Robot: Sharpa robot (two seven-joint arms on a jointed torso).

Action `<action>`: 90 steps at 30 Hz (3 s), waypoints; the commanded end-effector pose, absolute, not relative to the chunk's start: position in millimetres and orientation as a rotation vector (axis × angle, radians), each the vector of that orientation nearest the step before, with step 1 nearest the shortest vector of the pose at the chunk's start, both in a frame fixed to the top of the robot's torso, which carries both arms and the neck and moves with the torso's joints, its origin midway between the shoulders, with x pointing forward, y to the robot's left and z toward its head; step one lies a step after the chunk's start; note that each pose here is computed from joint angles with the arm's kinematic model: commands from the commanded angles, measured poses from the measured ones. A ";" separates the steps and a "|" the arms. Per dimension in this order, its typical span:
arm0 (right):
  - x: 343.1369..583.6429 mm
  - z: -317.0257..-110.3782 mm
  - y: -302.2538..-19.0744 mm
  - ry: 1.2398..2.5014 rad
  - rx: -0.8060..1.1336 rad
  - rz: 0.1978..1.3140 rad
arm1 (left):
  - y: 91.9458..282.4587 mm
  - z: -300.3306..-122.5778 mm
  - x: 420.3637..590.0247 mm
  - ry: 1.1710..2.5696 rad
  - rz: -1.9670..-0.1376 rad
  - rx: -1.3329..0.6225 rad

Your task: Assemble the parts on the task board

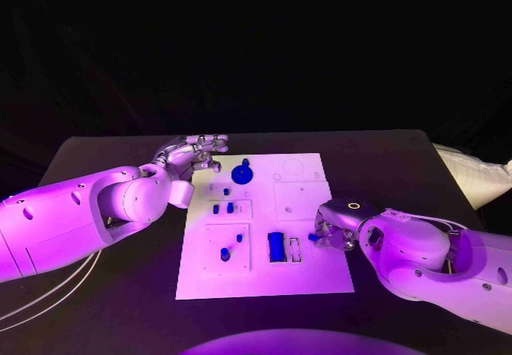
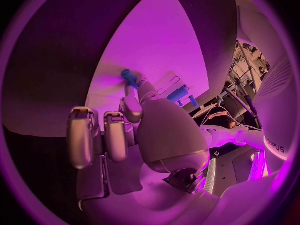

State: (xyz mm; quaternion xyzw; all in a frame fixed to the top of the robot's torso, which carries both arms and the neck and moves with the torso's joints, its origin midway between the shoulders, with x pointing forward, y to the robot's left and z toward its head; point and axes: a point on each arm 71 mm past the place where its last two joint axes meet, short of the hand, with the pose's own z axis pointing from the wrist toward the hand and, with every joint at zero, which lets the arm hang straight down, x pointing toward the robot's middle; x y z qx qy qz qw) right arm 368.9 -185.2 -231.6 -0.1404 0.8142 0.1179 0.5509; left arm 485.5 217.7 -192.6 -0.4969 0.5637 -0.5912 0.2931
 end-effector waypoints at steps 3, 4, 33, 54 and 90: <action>365.8 -253.1 -196.7 2.016 -0.348 0.158 | 214.9 -191.7 484.8 1.509 -1.599 -1.307; 366.0 -252.8 -197.0 2.014 -0.334 0.162 | 214.9 -191.7 484.8 1.509 -1.599 -1.307; 354.6 -235.7 -199.9 2.145 0.365 0.555 | 213.8 -192.7 484.8 1.513 -1.598 -1.307; 358.2 -240.9 -178.2 2.184 0.298 0.584 | 213.7 -192.5 484.1 1.515 -1.599 -1.306; 357.7 -242.9 -169.3 2.196 0.189 0.556 | 214.8 -192.4 483.3 1.521 -1.598 -1.306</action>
